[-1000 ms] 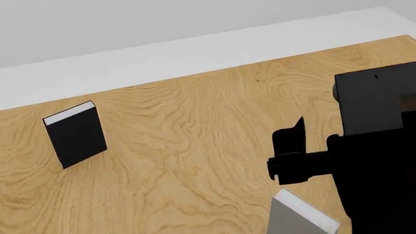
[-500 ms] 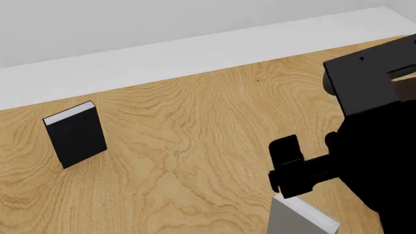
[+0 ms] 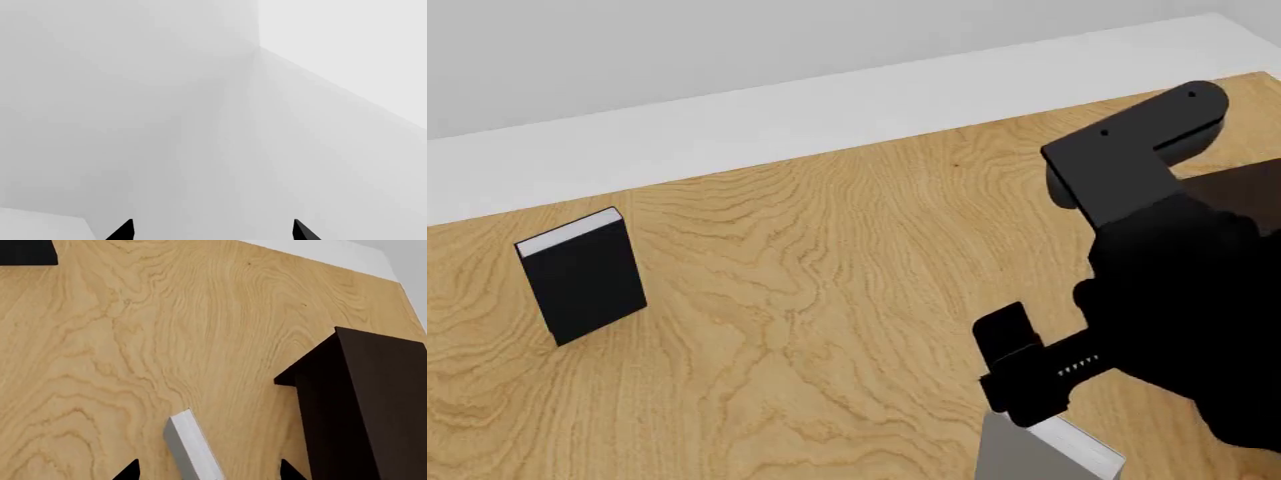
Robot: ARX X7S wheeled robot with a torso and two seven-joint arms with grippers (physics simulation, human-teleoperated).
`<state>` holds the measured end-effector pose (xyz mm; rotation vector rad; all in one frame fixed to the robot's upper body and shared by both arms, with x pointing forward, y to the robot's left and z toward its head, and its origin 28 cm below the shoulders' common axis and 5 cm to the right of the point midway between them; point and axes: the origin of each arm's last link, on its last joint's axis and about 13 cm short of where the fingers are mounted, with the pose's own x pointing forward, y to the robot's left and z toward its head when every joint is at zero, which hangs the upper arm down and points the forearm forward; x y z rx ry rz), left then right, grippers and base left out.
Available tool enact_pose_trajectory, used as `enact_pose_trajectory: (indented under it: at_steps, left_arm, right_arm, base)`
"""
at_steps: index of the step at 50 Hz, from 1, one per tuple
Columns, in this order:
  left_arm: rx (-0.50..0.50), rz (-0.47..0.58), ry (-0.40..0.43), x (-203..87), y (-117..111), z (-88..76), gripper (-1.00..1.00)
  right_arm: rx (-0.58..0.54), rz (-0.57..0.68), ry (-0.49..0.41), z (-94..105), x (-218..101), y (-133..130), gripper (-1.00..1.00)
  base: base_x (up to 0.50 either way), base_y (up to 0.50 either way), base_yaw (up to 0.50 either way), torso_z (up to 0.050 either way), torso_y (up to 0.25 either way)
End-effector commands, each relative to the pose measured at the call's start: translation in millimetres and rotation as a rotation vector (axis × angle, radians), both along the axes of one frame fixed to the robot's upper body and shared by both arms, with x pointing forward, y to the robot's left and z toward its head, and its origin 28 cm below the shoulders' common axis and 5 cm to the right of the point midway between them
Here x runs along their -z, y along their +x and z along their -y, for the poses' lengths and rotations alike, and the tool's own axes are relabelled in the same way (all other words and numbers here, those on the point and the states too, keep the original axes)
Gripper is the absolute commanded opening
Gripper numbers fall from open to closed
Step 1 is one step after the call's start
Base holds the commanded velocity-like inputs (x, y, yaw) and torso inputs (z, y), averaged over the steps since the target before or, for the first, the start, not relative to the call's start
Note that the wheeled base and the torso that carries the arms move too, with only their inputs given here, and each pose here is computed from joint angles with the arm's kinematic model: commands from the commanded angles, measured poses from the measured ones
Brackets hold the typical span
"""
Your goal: Pick up the book on the right and place it on the cabinet shelf.
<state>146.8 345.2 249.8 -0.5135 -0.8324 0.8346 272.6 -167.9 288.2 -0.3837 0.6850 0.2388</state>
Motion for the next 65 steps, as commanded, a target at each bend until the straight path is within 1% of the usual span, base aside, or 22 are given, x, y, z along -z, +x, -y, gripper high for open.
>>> enact_pose_trajectory:
  at_steps: [1,6,9,15,22,36,51,65]
  left_arm:
    - [0.0,-0.003,0.002,-0.3,0.0,0.3,1.0]
    - [-0.002,-0.003,-0.001,-0.4,0.2,0.1,1.0]
    - [-0.002,-0.002,-0.002,0.0,0.3,0.0,1.0]
    - [-0.001,-0.002,-0.001,-0.2,0.2,0.3,1.0]
    - [-0.001,0.002,0.002,-0.6,-0.2,0.4,1.0]
    - [0.002,-0.01,0.002,-0.8,0.0,0.8,1.0]
    - [0.0,-0.01,-0.003,0.5,0.1,0.1,1.0]
    - [0.0,-0.015,-0.002,0.3,1.1,0.0,1.0]
  right_arm:
    - [-0.004,-0.046,-0.045,2.0,0.1,12.5,1.0]
    - [-0.013,-0.056,-0.059,1.3,1.0,18.4,1.0]
    - [-0.028,-0.061,-0.053,0.2,0.9,23.9,1.0]
    - [-0.05,-0.104,-0.067,0.0,7.1,35.1,1.0]
    - [-0.039,-0.134,-0.072,1.8,14.3,43.7,1.0]
    - [-0.039,-0.192,-0.095,4.9,26.3,50.5,1.0]
    - [-0.089,-0.26,-0.124,-1.4,41.3,56.8,1.0]
    - [-0.103,-0.304,-0.139,-2.9,53.7,65.5,1.0]
  base:
    - [0.0,0.0,0.0,0.0,0.0]
    - [0.0,0.0,0.0,0.0,0.0]
    - [0.0,0.0,0.0,0.0,0.0]
    - [0.0,0.0,0.0,0.0,0.0]
    - [0.0,0.0,0.0,0.0,0.0]
    - [0.0,0.0,0.0,0.0,0.0]
    - [0.0,0.0,0.0,0.0,0.0]
    - [0.0,0.0,0.0,0.0,0.0]
